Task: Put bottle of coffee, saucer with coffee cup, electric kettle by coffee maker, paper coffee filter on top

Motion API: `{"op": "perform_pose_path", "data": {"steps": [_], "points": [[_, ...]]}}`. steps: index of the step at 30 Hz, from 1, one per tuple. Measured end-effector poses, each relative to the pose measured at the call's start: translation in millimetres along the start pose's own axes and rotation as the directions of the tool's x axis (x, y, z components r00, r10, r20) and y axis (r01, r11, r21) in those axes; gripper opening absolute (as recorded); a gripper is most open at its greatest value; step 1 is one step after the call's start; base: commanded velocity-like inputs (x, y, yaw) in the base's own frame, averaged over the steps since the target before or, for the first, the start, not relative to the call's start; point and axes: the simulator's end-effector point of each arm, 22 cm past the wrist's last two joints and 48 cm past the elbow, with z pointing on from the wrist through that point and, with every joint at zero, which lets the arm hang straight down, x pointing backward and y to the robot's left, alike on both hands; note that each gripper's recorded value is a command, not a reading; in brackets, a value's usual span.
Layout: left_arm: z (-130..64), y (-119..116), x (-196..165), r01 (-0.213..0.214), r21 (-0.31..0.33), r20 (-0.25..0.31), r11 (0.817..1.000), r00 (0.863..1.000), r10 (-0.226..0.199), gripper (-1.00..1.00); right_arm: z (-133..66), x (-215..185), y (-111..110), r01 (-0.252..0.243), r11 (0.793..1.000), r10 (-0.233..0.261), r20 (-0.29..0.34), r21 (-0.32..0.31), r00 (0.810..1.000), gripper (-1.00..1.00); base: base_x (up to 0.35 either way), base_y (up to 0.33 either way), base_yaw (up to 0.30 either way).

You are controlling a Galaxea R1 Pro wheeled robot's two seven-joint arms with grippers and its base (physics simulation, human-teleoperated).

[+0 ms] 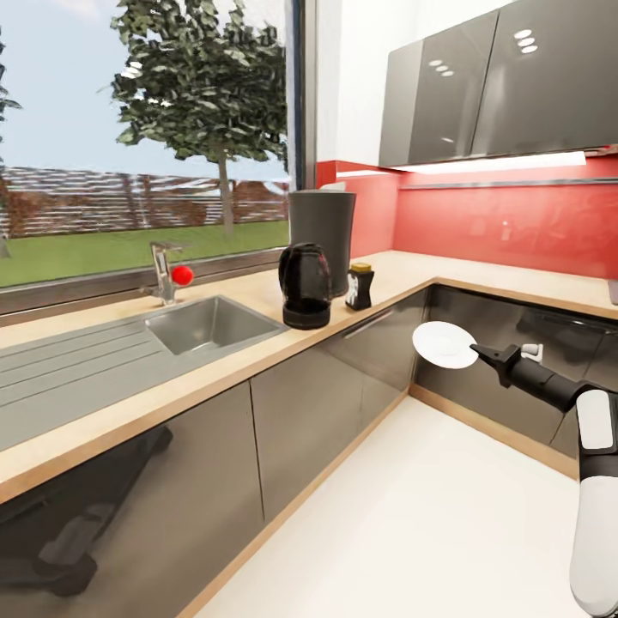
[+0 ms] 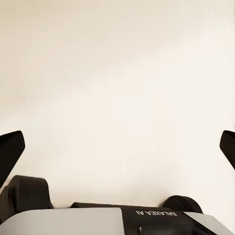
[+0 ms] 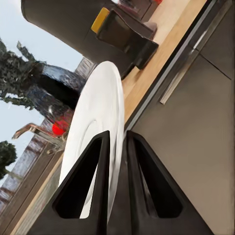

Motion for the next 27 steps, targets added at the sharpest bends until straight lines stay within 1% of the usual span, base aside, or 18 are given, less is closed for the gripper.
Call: {"op": "perform_pose_path", "data": {"steps": [6, 9, 18, 22, 27], "points": [[0.0, -0.1, 0.0, 0.0, 0.0, 0.0, 1.0, 1.0, 0.0, 1.0, 0.1, 0.3, -0.3, -0.001, 1.0, 0.001, -0.001, 0.0, 1.0, -1.0, 0.254, -0.246, -0.01], [0.0, 0.0, 0.0, 0.0, 0.0, 0.0, 1.0, 1.0, 0.0, 1.0, 0.1, 0.5, -0.6, -0.002, 1.0, 0.002, -0.001, 0.001, 1.0, -1.0, 0.23, -0.213, -0.138], [1.6, -2.3, 1.0, -0.001, 0.003, -0.001, 1.0, 1.0, 0.001, 1.0, 0.1, 0.8, -0.7, -0.004, 1.0, 0.004, -0.002, 0.0, 1.0, -1.0, 0.047, -0.039, -0.245], [1.5, -2.7, 0.4, -0.002, 0.004, 0.001, 1.0, 1.0, 0.002, 1.0, 0.7, 4.2, -5.0, -0.019, 1.0, 0.019, -0.008, 0.004, 1.0, -1.0, 0.01, -0.005, -0.254], [1.3, -3.0, 0.3, -0.002, 0.005, 0.001, 1.0, 1.0, 0.002, 1.0, 0.9, 5.6, -6.4, -0.025, 1.0, 0.025, -0.011, 0.006, 1.0, -1.0, 0.148, -0.098, -0.1]]}}
